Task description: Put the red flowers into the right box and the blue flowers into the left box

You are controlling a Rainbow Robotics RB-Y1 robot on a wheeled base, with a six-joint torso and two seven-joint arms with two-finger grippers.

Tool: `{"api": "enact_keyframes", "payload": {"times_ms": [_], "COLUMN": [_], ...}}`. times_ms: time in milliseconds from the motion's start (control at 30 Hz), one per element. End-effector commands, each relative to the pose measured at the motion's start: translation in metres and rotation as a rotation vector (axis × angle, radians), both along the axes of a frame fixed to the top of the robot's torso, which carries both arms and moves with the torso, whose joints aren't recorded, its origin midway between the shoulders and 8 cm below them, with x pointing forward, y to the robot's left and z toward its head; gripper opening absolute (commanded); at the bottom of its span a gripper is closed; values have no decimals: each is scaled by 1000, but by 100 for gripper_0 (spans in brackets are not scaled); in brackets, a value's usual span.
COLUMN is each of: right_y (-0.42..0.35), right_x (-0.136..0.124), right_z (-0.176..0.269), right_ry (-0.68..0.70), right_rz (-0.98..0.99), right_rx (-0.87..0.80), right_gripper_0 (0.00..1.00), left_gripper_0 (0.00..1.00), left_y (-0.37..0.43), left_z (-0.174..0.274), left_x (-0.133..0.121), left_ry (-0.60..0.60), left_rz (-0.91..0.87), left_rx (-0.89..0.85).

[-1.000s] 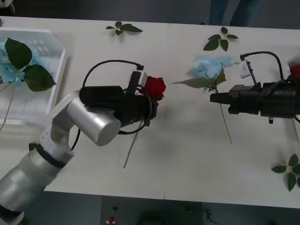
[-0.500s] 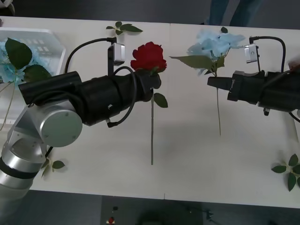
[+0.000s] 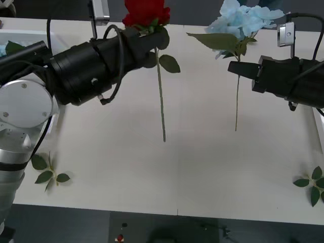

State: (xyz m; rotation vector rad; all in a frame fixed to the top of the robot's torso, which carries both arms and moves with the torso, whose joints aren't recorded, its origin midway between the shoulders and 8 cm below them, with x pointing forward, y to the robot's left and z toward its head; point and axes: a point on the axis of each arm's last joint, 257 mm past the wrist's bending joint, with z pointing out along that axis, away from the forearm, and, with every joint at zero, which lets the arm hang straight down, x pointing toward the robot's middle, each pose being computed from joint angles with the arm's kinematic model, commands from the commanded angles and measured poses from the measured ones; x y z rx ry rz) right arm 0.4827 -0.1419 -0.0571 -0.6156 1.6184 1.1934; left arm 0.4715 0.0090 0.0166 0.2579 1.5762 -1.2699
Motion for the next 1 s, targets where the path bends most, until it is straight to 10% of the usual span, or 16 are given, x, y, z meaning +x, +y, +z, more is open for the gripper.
{"api": "enact_keyframes", "payload": {"times_ms": [33,533,600,633,667,1000], "right_y": [-22,-142,-145,-144,-144,-131], "right_x": [18,42,42,42,42,41], "right_z": [-25,-139,-140,-140,-140,-131], "right_ry": [42,57,54,53,54,50], "right_rz": [-76,-218,-218,-217,-217,-207], "right_rx": [-66,-573,-586,-584,-586,-545], "right_gripper_0": [0,0,34,86,98,100], "left_gripper_0": [0,0,0,0,0,0], "left_y": [-2,-37,-44,-50,-52,-61], "left_z": [50,78,79,78,78,53], "left_x": [-15,-59,-63,-65,-66,-56], "left_ry": [-172,-345,-372,-389,-398,-536], "left_rz": [-26,-210,-229,-248,-254,-251], "left_rx": [-17,-10,6,21,30,178]}}
